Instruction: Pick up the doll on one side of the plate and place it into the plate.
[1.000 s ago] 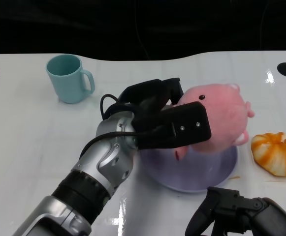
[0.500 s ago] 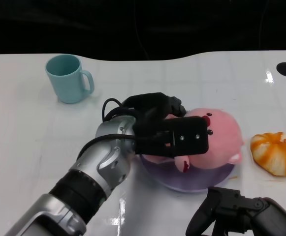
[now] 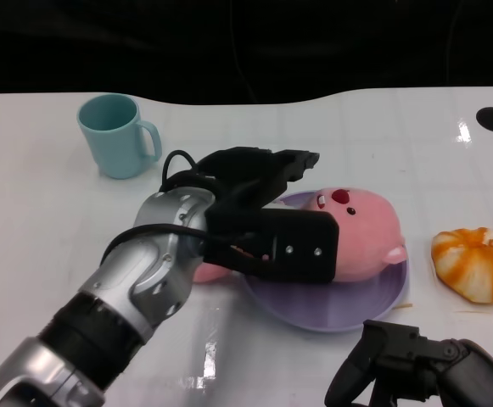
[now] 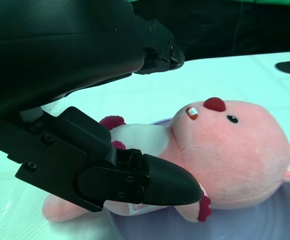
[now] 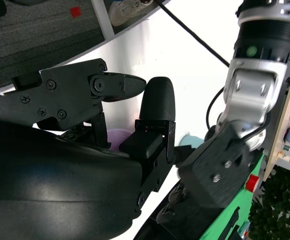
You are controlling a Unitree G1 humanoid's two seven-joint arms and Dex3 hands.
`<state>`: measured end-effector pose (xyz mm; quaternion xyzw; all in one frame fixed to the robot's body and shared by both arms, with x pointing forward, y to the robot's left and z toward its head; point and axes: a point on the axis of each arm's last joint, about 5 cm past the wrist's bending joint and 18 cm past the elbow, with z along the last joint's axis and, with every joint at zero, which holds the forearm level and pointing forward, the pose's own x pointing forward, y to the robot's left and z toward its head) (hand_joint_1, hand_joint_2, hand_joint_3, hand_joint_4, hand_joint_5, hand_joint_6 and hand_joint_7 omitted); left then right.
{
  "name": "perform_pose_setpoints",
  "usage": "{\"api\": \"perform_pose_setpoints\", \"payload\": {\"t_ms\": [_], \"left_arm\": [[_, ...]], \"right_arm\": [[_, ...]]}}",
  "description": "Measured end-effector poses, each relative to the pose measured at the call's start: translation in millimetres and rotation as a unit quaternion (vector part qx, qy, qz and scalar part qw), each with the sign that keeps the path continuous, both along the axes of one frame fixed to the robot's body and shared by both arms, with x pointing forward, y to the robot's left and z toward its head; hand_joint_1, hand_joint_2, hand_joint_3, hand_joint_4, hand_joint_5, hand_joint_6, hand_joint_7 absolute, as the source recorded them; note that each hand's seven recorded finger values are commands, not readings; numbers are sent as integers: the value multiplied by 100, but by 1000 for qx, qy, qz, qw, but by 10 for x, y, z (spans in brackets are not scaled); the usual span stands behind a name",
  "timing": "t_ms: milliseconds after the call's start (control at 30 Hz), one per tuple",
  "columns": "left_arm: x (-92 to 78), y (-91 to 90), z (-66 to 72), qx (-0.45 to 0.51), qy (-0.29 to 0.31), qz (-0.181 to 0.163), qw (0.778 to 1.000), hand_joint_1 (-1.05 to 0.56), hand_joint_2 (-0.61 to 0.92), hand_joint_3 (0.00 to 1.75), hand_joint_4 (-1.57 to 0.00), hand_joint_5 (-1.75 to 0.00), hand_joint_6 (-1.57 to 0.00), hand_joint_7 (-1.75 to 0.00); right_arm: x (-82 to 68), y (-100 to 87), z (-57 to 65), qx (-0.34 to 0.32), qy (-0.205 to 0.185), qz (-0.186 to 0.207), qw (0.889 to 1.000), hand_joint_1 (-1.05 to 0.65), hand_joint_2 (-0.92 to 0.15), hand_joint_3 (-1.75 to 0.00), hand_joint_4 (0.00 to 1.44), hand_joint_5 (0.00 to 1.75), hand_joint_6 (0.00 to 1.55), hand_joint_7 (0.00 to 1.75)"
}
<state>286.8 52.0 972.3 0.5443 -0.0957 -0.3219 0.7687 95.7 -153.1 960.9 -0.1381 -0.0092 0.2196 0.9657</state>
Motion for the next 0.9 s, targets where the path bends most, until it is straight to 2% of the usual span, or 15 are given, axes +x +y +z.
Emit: {"api": "perform_pose_setpoints", "payload": {"t_ms": [300,533,667,700,767,900], "left_arm": [[-185,329,136,-42,-34,-11,998,-93,92,45,-14,-11,-16,-5],[-346,555,119,-92,-38,-5,995,-86,92,39,-18,-19,-21,-7],[-491,687,34,-153,-49,0,987,-78,92,33,-15,-54,-33,-8],[-520,717,4,-165,-52,4,985,-76,92,32,-16,-58,-36,-8],[-579,772,-56,-204,-56,17,977,-67,92,22,-26,-68,-48,-13],[-705,835,-174,-307,-56,43,949,-41,92,15,-38,-90,-67,-21]], "right_arm": [[5,-14,0,-3,0,-2,1000,-27,-92,-31,69,155,61,126],[6,-15,-3,-4,0,-2,1000,-27,-92,-31,70,155,61,127],[6,-17,-5,-4,0,-2,1000,-27,-92,-31,70,155,62,127],[6,-18,-5,-4,0,-2,1000,-27,-92,-31,70,155,62,127],[5,-19,-6,-4,1,-1,1000,-27,-92,-31,70,155,62,127],[6,-21,-7,-3,1,-1,1000,-27,-92,-31,70,156,62,127]]}}
